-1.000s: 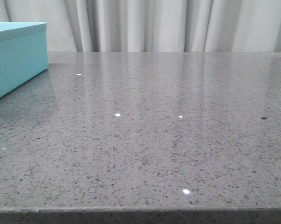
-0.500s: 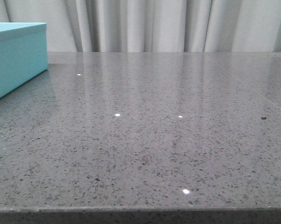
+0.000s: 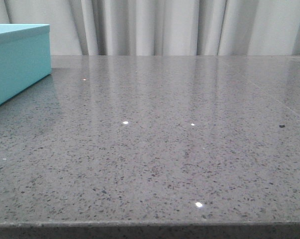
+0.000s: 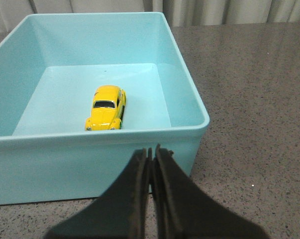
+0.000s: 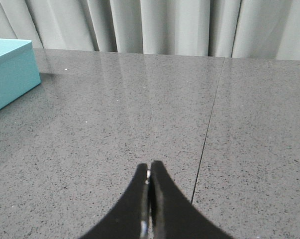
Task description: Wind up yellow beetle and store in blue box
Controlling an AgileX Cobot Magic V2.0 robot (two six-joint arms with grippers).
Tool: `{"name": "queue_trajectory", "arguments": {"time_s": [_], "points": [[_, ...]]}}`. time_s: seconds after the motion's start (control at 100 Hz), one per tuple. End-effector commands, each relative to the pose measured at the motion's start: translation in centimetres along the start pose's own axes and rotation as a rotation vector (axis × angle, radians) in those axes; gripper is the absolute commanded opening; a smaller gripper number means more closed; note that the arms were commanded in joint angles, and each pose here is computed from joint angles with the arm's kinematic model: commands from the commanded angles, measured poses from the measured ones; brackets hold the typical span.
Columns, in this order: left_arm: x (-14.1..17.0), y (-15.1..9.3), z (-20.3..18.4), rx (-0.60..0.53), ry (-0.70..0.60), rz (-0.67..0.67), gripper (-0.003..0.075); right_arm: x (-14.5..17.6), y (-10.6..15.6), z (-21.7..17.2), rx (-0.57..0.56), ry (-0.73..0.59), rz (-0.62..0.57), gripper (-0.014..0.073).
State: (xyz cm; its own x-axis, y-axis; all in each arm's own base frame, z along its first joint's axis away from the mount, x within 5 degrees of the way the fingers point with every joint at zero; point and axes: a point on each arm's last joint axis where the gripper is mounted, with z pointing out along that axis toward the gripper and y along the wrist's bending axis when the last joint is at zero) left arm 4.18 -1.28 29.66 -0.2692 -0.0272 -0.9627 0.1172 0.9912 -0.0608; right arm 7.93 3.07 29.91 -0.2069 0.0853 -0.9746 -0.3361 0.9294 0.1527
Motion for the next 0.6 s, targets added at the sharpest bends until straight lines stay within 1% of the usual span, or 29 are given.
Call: {"name": "queue_trajectory", "arguments": {"time_s": [0.0, 0.34, 0.53, 0.59], "points": [[-1.4, 0.0, -0.2, -0.003, -0.097, -0.017, -0.0019, -1.6, 0.4, -0.3, -0.028, -0.106, -0.024, -0.0067], [-1.4, 0.0, -0.2, -0.003, -0.097, -0.017, -0.0019, -1.6, 0.4, -0.3, -0.028, -0.106, -0.024, -0.0067], [0.2, 0.2, 0.9, -0.008, -0.057, -0.03, -0.0019, -1.6, 0.4, -0.3, -0.028, -0.106, -0.024, -0.0067], [0.7, 0.4, 1.1, -0.021, -0.064, -0.02, -0.0019, -1.6, 0.4, -0.3, -0.028, -0.106, -0.024, -0.0067]]}}
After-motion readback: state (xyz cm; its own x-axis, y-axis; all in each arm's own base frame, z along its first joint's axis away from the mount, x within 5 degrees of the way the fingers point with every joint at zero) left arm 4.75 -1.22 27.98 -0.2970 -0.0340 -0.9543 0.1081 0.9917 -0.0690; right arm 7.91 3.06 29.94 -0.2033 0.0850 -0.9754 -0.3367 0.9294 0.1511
